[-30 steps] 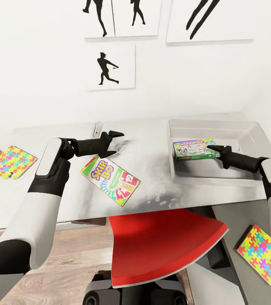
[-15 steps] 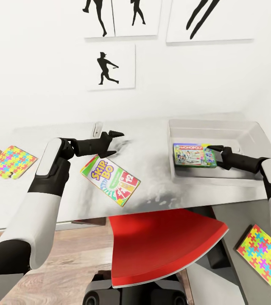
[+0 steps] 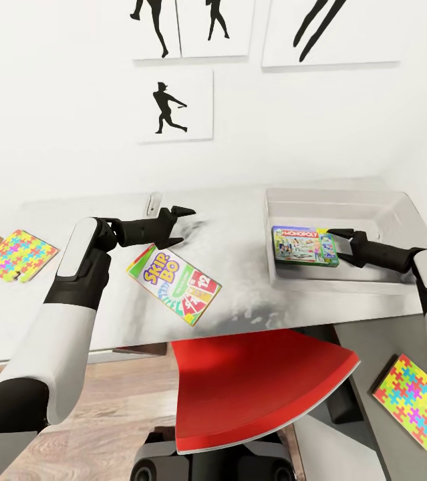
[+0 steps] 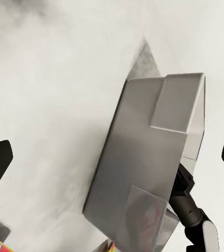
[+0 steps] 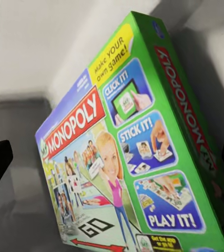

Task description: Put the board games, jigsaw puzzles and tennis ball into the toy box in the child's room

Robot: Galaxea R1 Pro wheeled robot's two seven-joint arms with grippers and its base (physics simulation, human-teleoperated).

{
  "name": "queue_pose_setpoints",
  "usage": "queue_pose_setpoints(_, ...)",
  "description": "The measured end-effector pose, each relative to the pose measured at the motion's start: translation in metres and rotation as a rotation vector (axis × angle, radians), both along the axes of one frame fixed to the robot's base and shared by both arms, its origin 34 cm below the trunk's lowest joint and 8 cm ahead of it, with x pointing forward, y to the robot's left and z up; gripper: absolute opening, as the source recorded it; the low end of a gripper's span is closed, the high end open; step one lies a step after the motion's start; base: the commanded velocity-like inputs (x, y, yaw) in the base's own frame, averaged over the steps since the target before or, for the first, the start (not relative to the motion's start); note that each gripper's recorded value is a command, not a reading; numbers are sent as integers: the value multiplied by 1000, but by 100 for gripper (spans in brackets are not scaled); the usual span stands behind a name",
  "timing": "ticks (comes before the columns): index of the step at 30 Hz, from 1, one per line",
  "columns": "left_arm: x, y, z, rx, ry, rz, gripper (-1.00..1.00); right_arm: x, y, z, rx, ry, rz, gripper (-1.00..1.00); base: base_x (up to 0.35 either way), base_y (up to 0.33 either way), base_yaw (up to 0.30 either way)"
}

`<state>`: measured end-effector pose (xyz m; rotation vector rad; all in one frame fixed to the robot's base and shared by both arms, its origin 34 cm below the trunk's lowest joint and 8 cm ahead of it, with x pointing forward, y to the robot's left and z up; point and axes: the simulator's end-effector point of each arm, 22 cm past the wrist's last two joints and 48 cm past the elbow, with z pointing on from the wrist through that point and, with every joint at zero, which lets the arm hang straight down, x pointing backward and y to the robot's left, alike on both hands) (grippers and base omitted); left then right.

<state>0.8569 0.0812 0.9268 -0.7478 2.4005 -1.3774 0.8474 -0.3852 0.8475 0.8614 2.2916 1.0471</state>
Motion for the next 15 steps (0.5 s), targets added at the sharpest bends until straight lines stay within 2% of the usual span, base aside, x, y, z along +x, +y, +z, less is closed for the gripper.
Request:
queue_pose_setpoints(8,0,0,0,0,1,0,100,4,-2,7,-10,-19,1,100,0,0,0)
queue_pose_setpoints(15,-2,1,-3,3,4,0,100,16,-12,40,-56,-106,3,100,0,0,0)
